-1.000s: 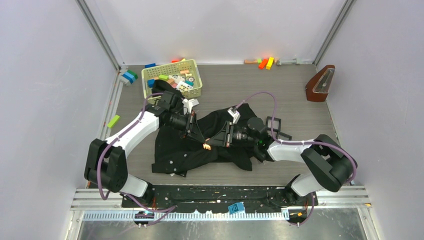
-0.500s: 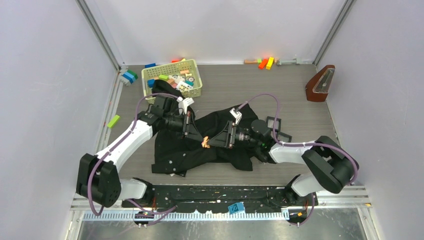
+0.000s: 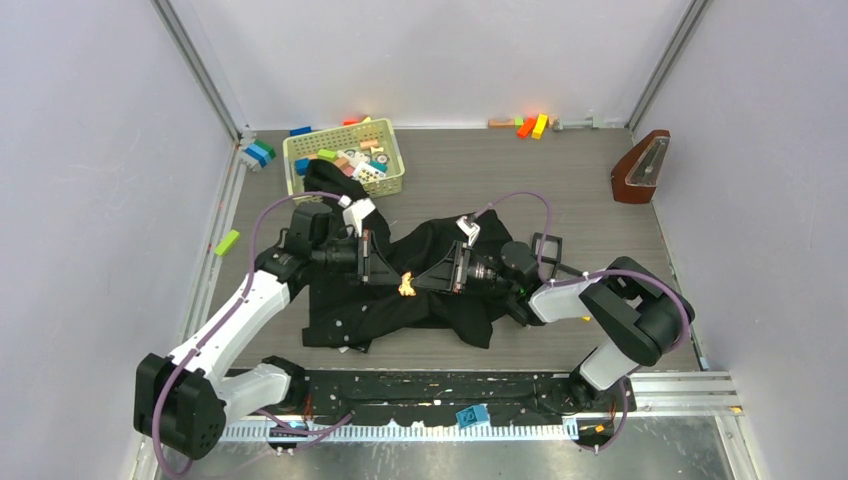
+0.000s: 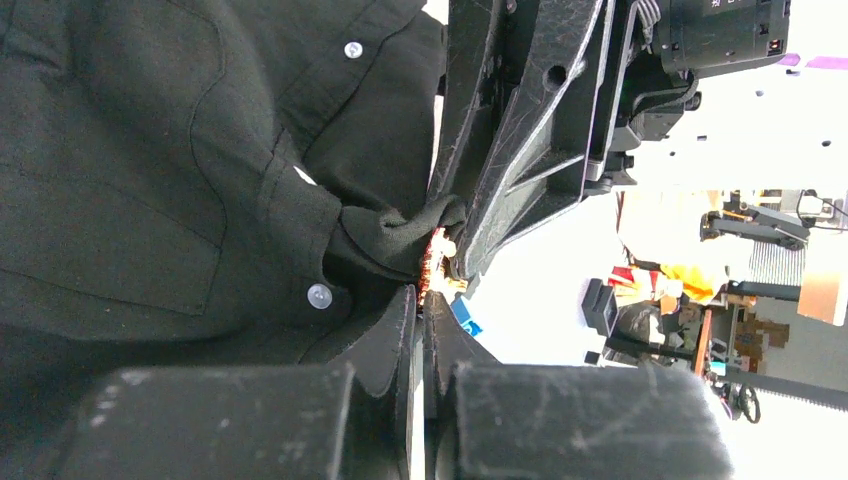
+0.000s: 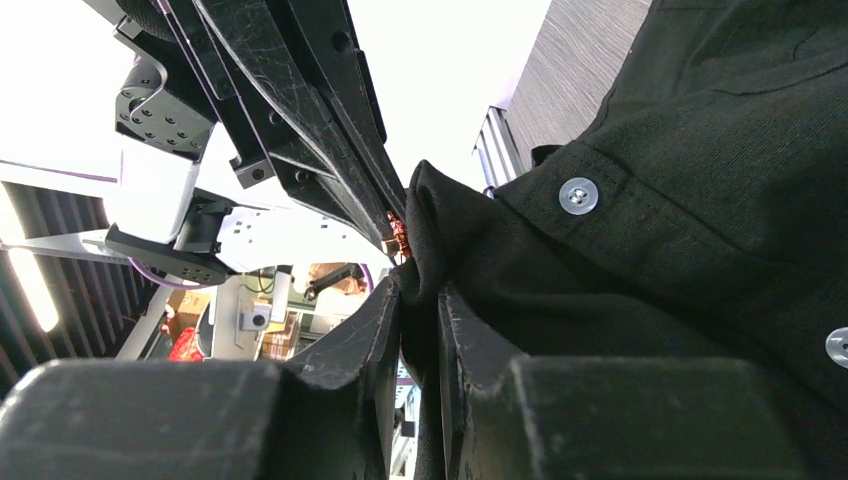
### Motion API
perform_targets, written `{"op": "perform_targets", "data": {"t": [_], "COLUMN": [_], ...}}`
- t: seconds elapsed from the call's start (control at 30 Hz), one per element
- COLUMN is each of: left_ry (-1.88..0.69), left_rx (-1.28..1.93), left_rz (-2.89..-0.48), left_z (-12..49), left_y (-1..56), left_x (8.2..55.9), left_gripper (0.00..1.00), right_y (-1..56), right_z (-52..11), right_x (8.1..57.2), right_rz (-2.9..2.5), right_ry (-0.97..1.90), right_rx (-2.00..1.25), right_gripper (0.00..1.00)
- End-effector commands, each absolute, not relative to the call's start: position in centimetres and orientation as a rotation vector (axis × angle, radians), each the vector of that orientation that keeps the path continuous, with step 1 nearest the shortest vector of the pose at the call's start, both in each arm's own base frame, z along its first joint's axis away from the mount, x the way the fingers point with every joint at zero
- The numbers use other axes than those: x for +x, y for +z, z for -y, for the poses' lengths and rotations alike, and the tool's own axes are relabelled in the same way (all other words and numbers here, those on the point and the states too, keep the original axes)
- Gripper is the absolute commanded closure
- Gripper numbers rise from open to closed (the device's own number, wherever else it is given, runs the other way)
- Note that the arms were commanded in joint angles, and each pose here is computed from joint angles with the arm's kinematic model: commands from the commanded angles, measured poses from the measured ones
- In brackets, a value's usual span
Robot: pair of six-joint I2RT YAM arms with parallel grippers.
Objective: Remove the brooch from the garment
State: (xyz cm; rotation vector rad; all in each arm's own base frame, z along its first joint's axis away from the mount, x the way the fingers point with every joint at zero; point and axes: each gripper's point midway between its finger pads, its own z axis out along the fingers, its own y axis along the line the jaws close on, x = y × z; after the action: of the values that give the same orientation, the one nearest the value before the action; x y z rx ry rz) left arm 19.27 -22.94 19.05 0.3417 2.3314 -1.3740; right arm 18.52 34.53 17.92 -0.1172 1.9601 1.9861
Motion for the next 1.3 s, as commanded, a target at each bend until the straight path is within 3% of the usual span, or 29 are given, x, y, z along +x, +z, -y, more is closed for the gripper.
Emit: {"op": "perform_targets", "data": {"t": [0.0, 0.27, 0.37, 0.47, 0.63, 0.7, 0.8, 0.87, 0.9, 0.97, 1.2, 1.27], "left_ry": [-1.349, -1.36, -1.348, -1.283, -1.053, -0.945, -0.932, -1.003, -1.03, -1.076, -1.11, -0.996], "left_rx": [0.368, 0.401, 0.399, 0.371, 0.303, 0.274, 0.277, 0.279, 0.275, 0.276, 0.247, 0.218], "left_rz": [-2.244, -2.231, -2.242, -2.287, -2.448, -2.539, -2.546, -2.491, -2.458, -2.405, -2.304, -2.387], "left_z": [23.2, 23.7, 23.7, 23.2, 21.1, 19.9, 19.8, 20.6, 20.9, 21.3, 21.5, 20.2], "left_y": [20.1, 20.4, 20.1, 19.2, 16.6, 15.3, 15.0, 15.7, 16.2, 16.9, 18.3, 17.0], "left_x": [20.5, 20.2, 20.2, 20.7, 21.6, 21.7, 21.9, 21.9, 21.9, 21.9, 22.1, 22.1], "left_gripper": [1.0, 1.0, 1.0, 1.0, 1.0, 1.0, 1.0, 1.0, 1.0, 1.0, 1.0, 1.0], "right_y": [20.0, 18.4, 18.4, 18.9, 18.7, 18.2, 17.7, 17.6, 17.8, 18.0, 18.1, 18.1], "right_z": [-35.2, -36.2, -36.3, -36.2, -35.7, -35.5, -35.0, -34.8, -34.8, -34.9, -35.1, -35.0], "right_x": [17.8, 17.6, 17.3, 16.9, 16.8, 16.9, 17.2, 17.3, 17.3, 17.4, 17.8, 17.7], "right_rz": [-1.856, -1.965, -1.98, -1.959, -1.96, -1.969, -1.973, -1.97, -1.963, -1.95, -1.943, -1.944], "right_ry": [2.03, 1.931, 1.908, 1.906, 1.865, 1.836, 1.805, 1.801, 1.809, 1.828, 1.842, 1.827], "right_rx": [-0.251, -0.301, -0.337, -0.369, -0.39, -0.382, -0.345, -0.325, -0.316, -0.303, -0.279, -0.284], "right_gripper": [0.78, 0.79, 0.75, 0.66, 0.6, 0.43, 0.33, 0.4, 0.55, 0.66, 0.68, 0.75]}}
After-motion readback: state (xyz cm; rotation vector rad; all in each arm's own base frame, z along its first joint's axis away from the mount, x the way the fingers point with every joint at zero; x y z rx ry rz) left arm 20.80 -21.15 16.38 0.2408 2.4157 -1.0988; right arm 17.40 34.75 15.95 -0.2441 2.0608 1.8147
